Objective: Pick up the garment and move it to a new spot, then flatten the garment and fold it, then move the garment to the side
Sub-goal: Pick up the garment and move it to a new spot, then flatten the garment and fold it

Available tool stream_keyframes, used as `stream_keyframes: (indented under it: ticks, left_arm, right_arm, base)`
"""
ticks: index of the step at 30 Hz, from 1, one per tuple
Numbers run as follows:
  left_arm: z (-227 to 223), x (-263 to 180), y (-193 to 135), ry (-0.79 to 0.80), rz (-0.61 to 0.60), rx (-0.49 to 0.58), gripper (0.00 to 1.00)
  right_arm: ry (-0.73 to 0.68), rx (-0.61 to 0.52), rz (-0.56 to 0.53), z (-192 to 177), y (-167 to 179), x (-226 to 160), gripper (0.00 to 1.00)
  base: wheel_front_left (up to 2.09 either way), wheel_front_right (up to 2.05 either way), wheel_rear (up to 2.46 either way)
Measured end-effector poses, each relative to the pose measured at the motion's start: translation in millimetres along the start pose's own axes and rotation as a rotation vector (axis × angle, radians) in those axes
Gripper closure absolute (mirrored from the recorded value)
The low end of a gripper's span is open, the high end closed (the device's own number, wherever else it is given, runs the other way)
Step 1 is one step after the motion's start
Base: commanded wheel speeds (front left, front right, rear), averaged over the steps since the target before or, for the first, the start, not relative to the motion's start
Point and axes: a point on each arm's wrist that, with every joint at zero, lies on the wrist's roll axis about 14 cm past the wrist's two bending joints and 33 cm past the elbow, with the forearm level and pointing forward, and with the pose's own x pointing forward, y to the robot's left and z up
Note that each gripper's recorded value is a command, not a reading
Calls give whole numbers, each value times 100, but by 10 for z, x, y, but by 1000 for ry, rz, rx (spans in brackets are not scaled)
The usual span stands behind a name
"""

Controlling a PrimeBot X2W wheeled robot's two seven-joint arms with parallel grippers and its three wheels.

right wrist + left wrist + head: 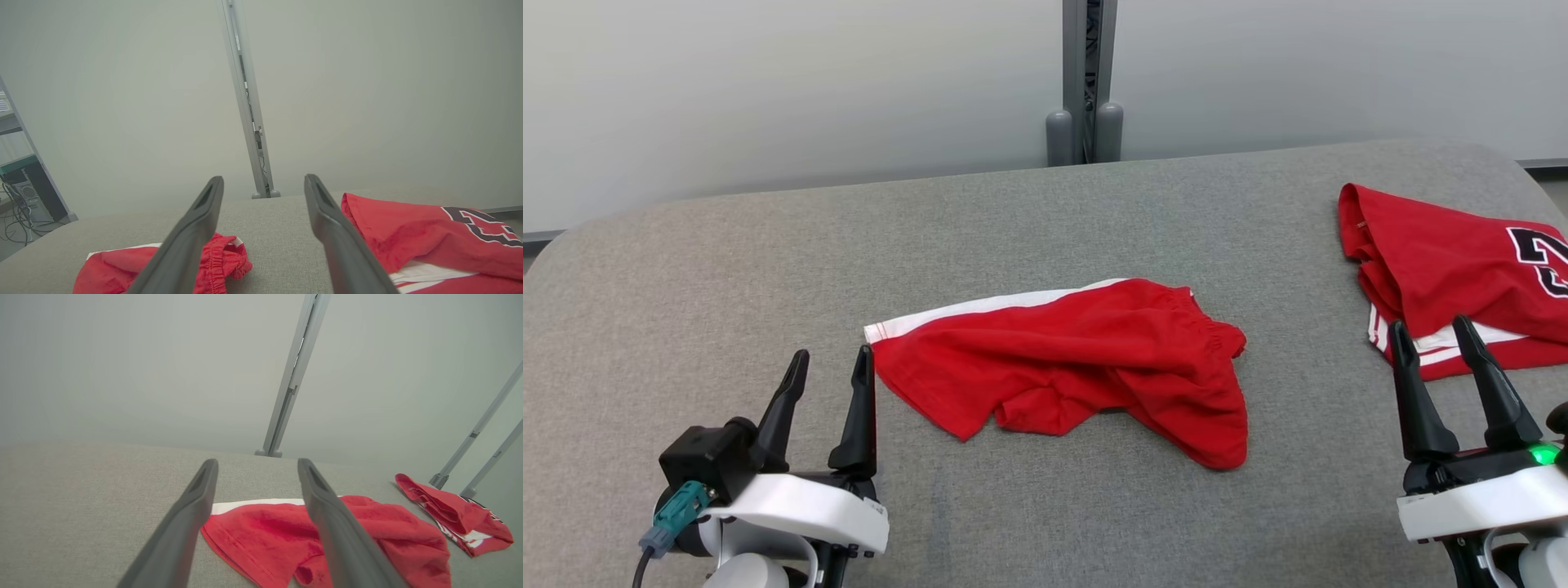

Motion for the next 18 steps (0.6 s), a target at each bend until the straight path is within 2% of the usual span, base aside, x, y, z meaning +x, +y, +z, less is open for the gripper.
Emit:
stream_keyframes:
  ticks: [8,18]
  left_arm:
    - [14,-23,7,-7,3,-2,0]
    - [-181,-14,125,73,35,7,0]
  right_arm:
    - [7,2,16,-25,43,18,0]
    - [41,1,53,-116,86,95,0]
  base:
    - [0,0,0]
    - [0,0,0]
